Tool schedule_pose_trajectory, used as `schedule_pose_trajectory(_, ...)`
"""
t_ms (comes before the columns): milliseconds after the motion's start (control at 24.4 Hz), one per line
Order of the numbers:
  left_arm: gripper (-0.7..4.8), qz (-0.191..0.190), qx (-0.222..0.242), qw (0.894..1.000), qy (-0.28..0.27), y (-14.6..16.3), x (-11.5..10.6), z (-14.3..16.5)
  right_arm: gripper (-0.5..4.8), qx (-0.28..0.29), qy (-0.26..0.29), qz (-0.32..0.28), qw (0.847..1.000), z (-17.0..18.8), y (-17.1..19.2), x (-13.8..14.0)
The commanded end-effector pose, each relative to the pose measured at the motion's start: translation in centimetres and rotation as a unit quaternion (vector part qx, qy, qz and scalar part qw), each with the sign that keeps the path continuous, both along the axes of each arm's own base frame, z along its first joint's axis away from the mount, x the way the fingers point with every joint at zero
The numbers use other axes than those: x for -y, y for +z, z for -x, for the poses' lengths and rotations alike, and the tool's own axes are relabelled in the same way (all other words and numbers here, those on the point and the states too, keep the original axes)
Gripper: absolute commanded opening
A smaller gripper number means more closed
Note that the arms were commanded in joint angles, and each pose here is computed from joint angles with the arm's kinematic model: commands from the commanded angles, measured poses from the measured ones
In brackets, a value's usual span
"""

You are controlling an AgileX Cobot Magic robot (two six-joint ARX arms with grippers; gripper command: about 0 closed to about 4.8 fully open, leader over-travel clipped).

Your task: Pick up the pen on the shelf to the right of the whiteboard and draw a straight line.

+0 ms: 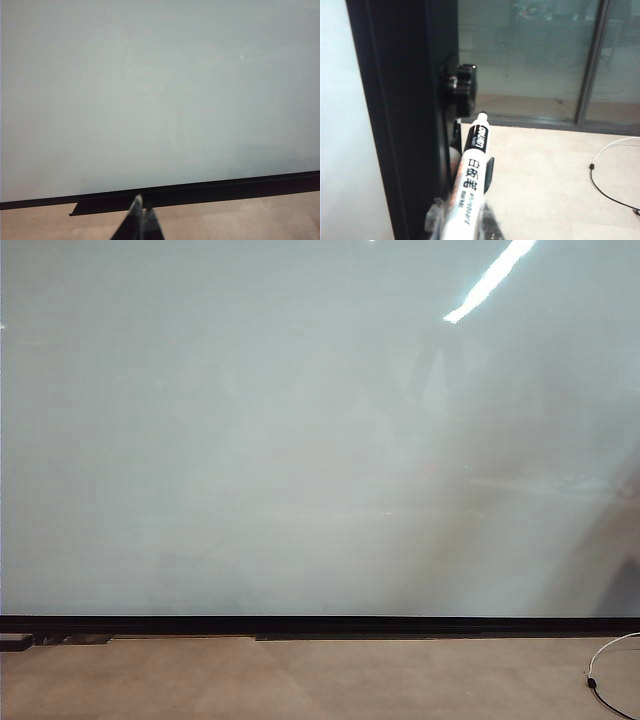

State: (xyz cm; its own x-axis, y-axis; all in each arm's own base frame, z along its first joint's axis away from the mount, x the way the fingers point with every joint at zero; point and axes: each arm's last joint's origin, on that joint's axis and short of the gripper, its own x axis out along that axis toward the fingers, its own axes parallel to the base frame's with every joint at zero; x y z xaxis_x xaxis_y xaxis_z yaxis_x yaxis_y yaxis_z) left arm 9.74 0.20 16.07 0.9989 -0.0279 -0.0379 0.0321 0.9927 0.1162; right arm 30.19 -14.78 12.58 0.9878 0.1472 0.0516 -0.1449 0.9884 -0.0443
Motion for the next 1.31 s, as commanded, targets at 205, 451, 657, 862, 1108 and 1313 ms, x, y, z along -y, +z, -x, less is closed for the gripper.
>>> schedule_pose_trajectory(205,-0.05,-0.001,0.008,1.0,-0.001,0.2,0.0,0.0,-0.08,0.01,0.001,0.004,1.0,0.0,0.4,0.0)
schedule_pose_trajectory(451,-0.05,-0.001,0.008,1.0,-0.001,0.2,0.0,0.0,-0.08,0.012,-0.006,0.003,1.0,0.8,0.8,-0.1)
schedule_pose_trajectory(657,-0.05,-0.001,0.008,1.0,-0.001,0.2,0.0,0.0,-0.08,0.032,-0.045,0.012,0.998,2.5,2.7,0.7)
schedule_pose_trajectory(862,-0.05,-0.001,0.008,1.0,-0.001,0.2,0.0,0.0,-0.08,0.043,-0.15,0.01,0.988,5.2,4.6,1.8)
schedule_pose_trajectory(1108,-0.05,-0.001,0.008,1.0,-0.001,0.2,0.0,0.0,-0.09,0.025,-0.209,-0.051,0.976,9.3,5.8,0.2)
schedule_pose_trajectory(1313,-0.05,-0.001,0.008,1.0,-0.001,0.2,0.0,0.0,-0.09,0.037,-0.201,-0.067,0.977,12.5,6.8,-4.1)
